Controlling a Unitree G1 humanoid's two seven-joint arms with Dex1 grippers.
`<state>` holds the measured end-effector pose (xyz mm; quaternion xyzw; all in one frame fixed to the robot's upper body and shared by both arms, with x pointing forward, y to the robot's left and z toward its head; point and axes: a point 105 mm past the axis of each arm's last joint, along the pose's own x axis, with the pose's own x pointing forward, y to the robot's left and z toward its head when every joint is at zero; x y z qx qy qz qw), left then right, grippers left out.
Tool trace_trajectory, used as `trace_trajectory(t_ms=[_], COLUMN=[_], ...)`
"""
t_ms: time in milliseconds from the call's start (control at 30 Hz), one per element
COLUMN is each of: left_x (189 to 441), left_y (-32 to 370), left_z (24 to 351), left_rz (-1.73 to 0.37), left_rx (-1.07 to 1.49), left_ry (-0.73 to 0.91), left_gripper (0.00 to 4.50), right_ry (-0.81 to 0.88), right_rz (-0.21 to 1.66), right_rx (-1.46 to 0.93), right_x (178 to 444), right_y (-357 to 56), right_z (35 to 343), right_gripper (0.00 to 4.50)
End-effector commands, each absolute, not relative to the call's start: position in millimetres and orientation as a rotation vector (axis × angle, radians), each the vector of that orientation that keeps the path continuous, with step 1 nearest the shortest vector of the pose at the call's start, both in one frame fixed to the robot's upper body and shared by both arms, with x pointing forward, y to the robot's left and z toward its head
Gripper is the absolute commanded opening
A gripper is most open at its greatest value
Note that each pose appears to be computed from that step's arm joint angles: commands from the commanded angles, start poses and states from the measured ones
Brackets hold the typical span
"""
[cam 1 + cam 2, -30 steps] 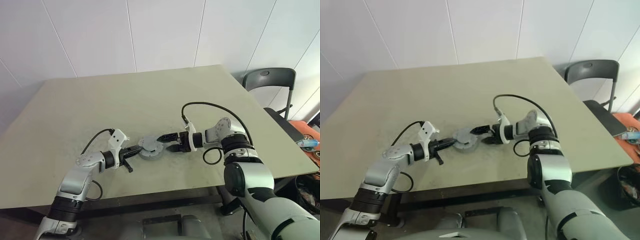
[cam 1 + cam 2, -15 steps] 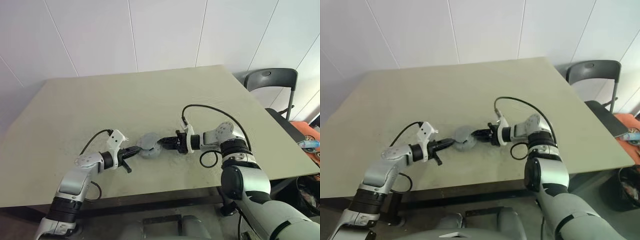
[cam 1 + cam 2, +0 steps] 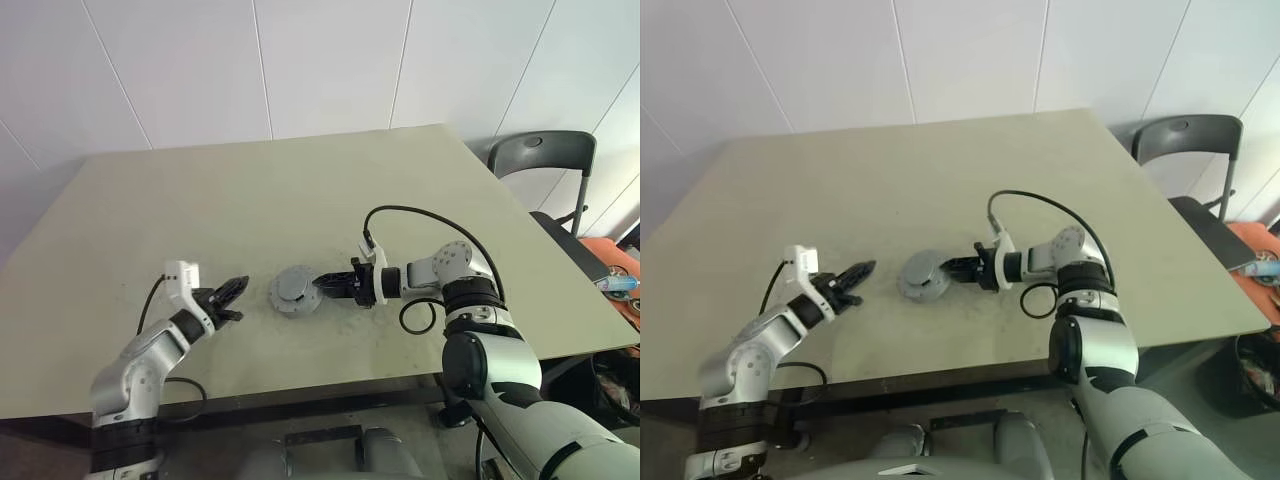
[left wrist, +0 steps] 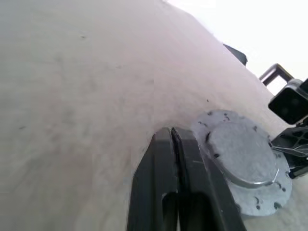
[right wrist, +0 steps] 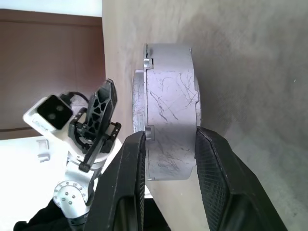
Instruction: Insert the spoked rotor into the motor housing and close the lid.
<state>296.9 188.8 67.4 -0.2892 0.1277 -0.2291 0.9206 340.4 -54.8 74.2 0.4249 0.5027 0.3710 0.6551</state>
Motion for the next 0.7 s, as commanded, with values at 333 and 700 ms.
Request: trace_trajectory(t_ms=[333, 700], left_x=[273, 277], left_y=[189, 167], left_z=[102, 120], left_rz=[-0.621, -0.724], left_rx=[-1.154, -1.358], left_ry=[0.137, 0.156], left_gripper=[4.21, 4.50], right_ry=[0.931, 0.903], right_rz=[1.007, 1.137], right_rx=[1.057, 1.029], right_x=[358, 348], right_y=[-58, -42], right_z=[143, 166], right_gripper=[1.14, 1.14])
